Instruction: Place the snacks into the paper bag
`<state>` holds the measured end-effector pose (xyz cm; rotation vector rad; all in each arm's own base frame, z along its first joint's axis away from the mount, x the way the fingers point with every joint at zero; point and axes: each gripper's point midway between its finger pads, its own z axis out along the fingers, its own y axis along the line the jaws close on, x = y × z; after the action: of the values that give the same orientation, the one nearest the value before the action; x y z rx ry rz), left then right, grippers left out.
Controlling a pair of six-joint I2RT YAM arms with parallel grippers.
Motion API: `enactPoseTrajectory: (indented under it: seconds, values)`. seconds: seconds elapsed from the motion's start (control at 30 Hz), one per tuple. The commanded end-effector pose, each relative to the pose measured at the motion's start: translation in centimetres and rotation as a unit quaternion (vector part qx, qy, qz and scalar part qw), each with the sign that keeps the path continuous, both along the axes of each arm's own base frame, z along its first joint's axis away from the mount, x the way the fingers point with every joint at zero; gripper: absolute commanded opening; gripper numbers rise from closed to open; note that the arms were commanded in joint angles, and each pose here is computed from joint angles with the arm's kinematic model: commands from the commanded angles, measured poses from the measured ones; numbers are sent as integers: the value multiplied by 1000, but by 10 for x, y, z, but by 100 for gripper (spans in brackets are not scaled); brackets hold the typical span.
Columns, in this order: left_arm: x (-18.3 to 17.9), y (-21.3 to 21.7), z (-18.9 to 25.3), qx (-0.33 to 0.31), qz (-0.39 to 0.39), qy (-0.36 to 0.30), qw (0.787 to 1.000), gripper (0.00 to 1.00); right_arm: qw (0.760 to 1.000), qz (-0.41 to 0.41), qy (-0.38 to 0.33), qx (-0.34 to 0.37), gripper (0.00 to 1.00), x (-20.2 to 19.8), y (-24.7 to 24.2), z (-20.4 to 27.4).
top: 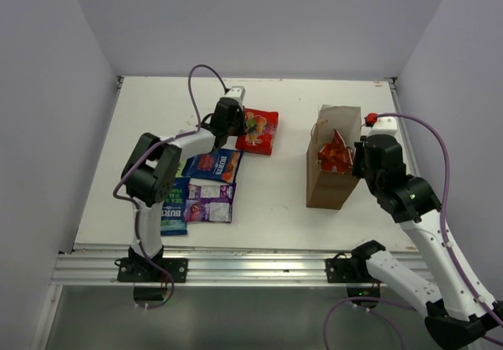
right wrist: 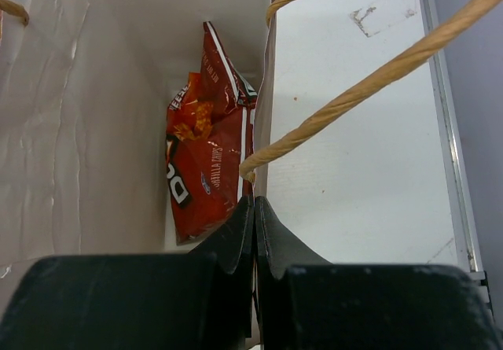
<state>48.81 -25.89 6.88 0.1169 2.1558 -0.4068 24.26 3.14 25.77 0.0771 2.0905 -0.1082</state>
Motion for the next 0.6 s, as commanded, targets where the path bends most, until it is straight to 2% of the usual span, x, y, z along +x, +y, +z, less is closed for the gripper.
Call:
enactPoseTrajectory:
  seconds: [0.0, 0.1, 0.27, 0.43, 0.57]
  values:
    - [2, 6, 29, -13, 10, -22, 1000, 0, 1000, 13, -10, 4, 0, 4, 5, 3]
    - [0, 5, 98, -57, 14, -80, 995, 0, 1000, 13, -9, 3, 0, 5, 6, 2]
    - [-18, -12, 223, -139, -33, -158, 977, 0, 1000, 13, -11, 5, 0, 4, 6, 3]
    - [-56, -49, 337, -231, -118, -223, 940, 0, 1000, 16, -6, 5, 0, 5, 7, 1]
    - [-109, -84, 413, -284, -183, -270, 902, 0, 1000, 15, -7, 5, 0, 5, 7, 1]
